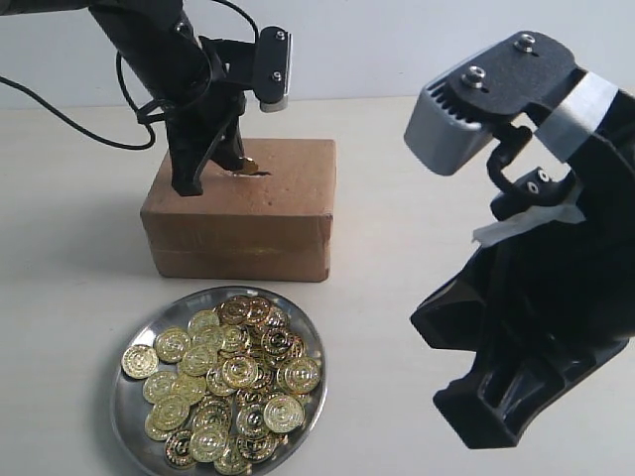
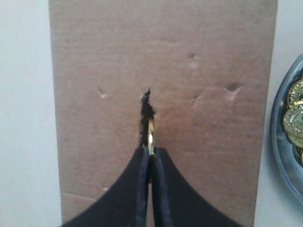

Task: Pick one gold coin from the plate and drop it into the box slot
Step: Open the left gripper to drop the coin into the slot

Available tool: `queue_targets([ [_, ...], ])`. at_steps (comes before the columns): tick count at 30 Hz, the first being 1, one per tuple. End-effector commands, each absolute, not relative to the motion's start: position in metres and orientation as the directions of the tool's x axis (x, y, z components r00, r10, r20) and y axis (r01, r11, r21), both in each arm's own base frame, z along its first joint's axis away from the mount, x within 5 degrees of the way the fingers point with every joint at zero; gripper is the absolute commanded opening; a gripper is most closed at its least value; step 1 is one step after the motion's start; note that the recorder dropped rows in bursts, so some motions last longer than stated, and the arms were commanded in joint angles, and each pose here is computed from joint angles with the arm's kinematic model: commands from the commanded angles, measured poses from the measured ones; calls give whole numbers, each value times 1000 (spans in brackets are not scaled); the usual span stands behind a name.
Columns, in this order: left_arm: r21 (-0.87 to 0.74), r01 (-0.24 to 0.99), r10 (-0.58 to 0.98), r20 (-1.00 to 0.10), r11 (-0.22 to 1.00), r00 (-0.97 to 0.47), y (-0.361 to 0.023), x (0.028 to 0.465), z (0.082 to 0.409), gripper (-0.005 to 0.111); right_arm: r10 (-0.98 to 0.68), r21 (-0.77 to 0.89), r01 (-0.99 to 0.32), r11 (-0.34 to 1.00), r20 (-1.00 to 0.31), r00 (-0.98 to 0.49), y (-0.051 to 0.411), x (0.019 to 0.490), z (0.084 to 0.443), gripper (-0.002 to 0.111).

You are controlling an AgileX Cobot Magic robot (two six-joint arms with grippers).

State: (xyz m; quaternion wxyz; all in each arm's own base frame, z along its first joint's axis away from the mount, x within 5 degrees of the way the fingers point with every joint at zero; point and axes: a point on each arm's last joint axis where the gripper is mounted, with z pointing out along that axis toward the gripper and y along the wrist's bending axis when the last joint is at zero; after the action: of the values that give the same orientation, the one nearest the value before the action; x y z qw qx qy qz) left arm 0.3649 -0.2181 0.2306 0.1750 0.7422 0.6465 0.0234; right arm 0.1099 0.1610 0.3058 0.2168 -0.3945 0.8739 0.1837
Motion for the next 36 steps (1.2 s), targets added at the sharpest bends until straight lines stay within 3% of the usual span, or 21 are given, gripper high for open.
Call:
queue_targets([
  [1, 296, 948, 965, -194, -113, 176, -221, 364, 233, 0, -611, 141, -775, 617, -535, -583, 160, 110, 306, 0],
  [36, 284, 950, 966, -178, -133, 189, -222, 367, 223, 0, -611, 147, -776, 613, -535, -583, 160, 109, 306, 0],
])
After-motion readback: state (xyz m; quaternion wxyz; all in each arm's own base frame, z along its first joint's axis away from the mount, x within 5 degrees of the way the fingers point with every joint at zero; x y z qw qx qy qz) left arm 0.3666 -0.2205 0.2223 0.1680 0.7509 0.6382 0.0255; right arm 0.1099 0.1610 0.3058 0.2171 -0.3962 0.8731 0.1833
